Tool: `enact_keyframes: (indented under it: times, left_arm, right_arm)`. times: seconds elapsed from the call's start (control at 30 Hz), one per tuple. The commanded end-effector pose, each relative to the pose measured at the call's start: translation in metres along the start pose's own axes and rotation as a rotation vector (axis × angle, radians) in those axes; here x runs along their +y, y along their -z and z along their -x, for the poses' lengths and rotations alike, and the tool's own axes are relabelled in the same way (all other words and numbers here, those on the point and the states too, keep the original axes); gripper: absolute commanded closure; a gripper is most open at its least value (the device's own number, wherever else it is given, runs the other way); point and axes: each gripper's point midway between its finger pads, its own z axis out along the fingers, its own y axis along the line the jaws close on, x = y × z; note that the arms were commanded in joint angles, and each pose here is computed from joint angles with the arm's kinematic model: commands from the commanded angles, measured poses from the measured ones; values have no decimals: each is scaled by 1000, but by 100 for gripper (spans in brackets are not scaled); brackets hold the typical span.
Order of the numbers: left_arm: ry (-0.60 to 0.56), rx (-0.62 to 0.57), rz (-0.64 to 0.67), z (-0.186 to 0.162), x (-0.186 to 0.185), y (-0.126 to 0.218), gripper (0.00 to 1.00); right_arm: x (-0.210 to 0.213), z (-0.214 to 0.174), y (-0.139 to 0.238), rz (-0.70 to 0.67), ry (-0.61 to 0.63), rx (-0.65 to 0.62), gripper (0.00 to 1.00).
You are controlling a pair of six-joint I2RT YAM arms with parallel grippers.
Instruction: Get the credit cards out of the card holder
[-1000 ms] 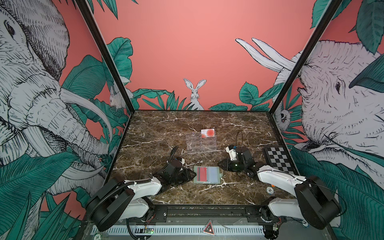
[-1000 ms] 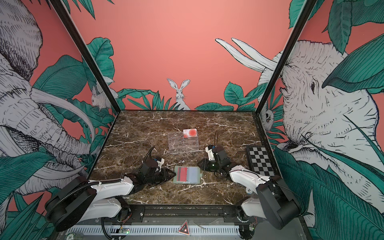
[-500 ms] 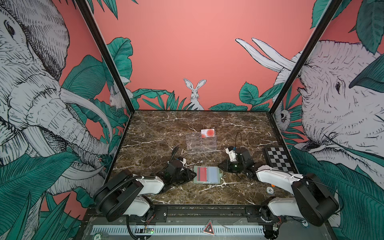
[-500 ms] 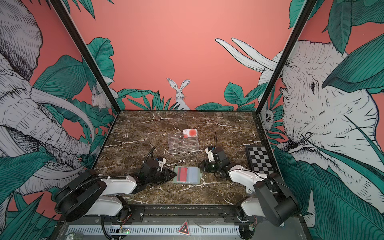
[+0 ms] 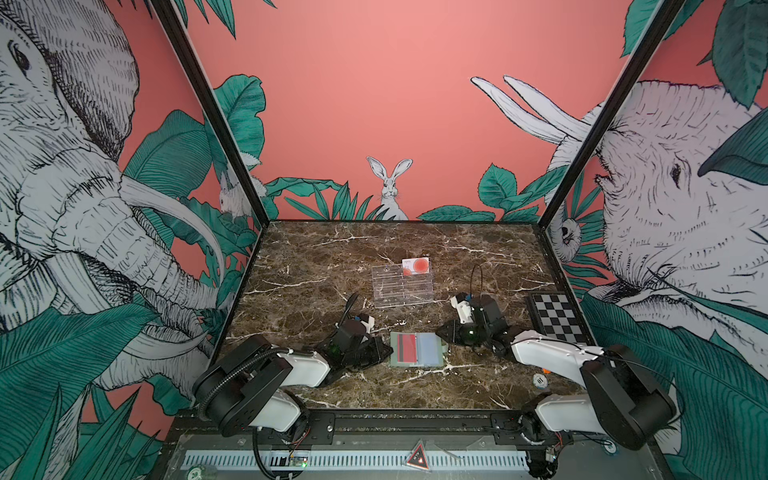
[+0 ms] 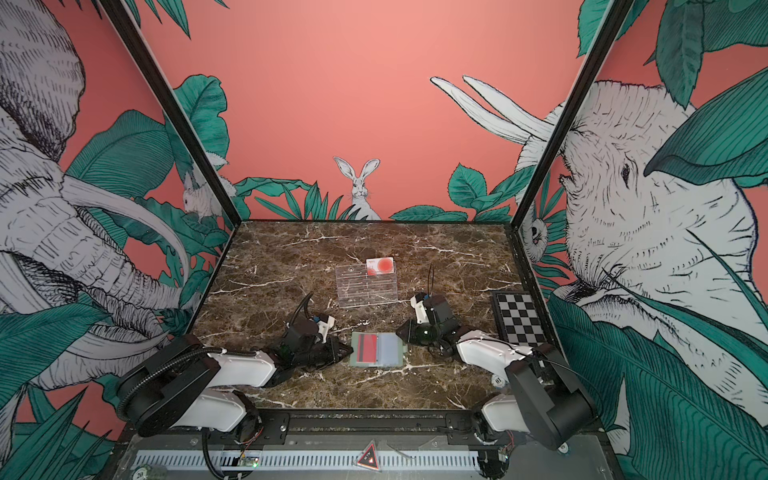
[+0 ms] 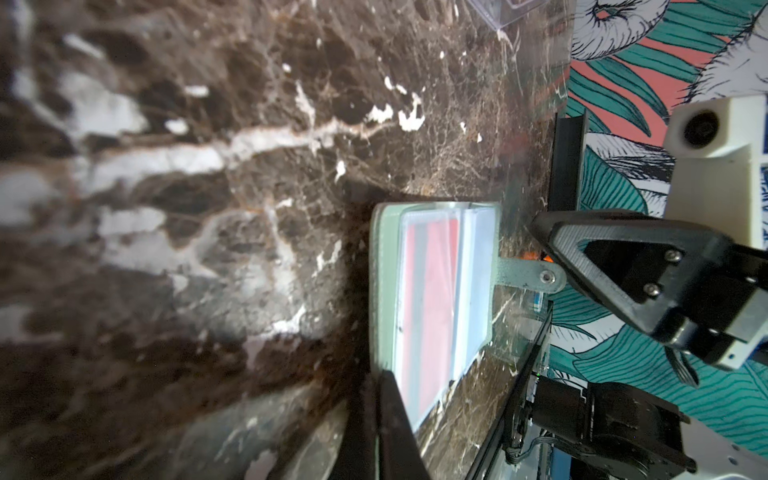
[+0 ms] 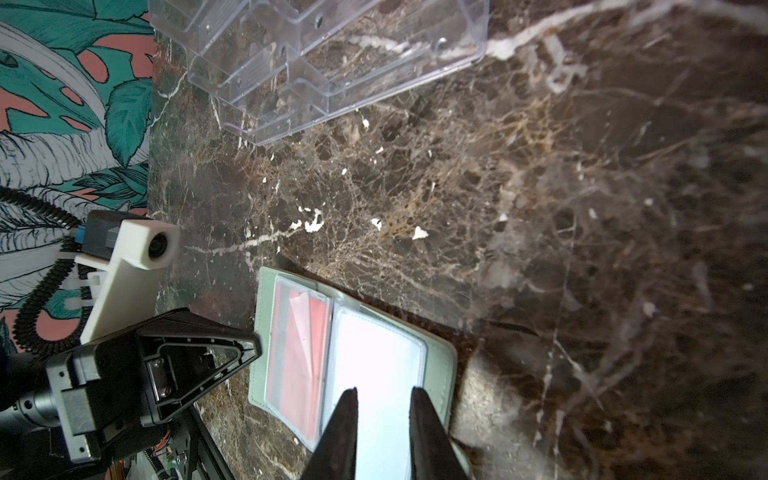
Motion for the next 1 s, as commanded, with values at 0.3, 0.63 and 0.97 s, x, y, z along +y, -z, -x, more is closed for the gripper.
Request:
enact_keyframes:
  times: [0.3,0.63,0.97]
  left_arm:
    - [-119,-46,-91,7,-35,22,100]
    - [-117,-50,-107,9,-40,22,100]
    - [-112,-53,-93,9,-36,21,100]
  right_arm:
    - [16,21,53,-102,156,-105,23]
    - [39,17,57,-82,133,-68,2]
    - [77,-11,6,-173,281,97,2]
